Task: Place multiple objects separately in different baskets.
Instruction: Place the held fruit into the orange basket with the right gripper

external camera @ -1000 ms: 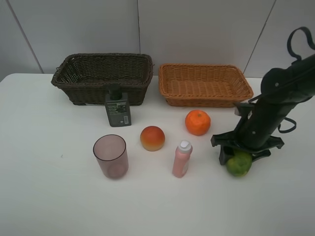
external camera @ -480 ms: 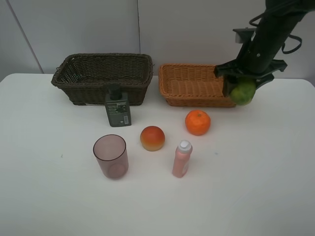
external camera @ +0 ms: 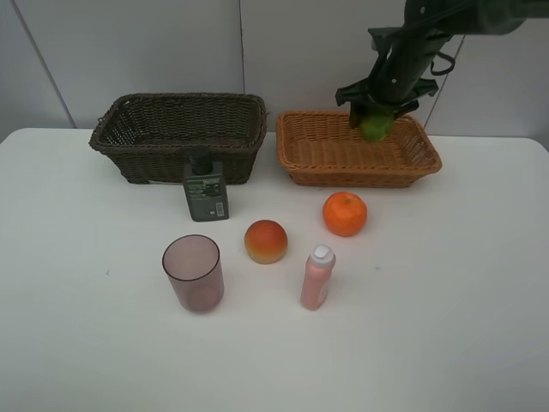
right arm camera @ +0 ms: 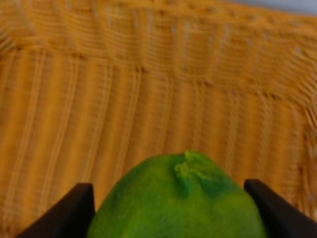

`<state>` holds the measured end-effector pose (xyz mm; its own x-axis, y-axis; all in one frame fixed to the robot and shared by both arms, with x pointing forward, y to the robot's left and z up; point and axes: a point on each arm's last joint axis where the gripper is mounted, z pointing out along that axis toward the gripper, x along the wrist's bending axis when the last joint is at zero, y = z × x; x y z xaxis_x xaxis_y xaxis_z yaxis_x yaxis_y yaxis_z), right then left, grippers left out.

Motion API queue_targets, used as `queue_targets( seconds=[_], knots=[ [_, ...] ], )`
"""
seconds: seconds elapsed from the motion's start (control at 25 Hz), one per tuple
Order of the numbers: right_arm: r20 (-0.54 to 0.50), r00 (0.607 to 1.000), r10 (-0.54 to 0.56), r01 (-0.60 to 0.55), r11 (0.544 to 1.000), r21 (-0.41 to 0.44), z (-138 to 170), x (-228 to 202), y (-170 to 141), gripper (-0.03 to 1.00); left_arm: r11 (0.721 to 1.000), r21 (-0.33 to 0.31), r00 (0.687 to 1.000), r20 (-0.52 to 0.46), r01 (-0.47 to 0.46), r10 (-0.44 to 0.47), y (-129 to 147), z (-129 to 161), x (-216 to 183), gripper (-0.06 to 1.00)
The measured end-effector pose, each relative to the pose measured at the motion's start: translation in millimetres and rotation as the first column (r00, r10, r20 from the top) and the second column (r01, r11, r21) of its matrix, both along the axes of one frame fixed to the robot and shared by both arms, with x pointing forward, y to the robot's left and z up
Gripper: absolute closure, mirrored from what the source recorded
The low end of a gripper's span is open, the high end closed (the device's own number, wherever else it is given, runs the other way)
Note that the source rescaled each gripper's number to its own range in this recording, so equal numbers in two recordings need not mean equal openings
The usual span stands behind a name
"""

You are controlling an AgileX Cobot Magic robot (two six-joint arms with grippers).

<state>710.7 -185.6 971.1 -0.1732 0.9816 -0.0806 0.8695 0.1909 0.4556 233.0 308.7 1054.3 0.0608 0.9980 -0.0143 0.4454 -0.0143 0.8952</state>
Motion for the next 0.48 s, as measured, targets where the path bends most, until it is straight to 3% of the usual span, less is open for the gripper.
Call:
queue_targets(
  seconds=[0.24,0.48],
  knots=[
    [-0.001,1.0,0.01,-0.01,1.0,-0.02,-43,14,-3,0.51,1.0,0.0,1.0,0.0,0.0,0.0,0,0,0,-0.02],
    [0.006,0.999,0.04,-0.04,0.996,-0.081,-54,17,-6,0.51,1.0,0.0,1.0,0.0,0.0,0.0,0,0,0,-0.02]
  ],
)
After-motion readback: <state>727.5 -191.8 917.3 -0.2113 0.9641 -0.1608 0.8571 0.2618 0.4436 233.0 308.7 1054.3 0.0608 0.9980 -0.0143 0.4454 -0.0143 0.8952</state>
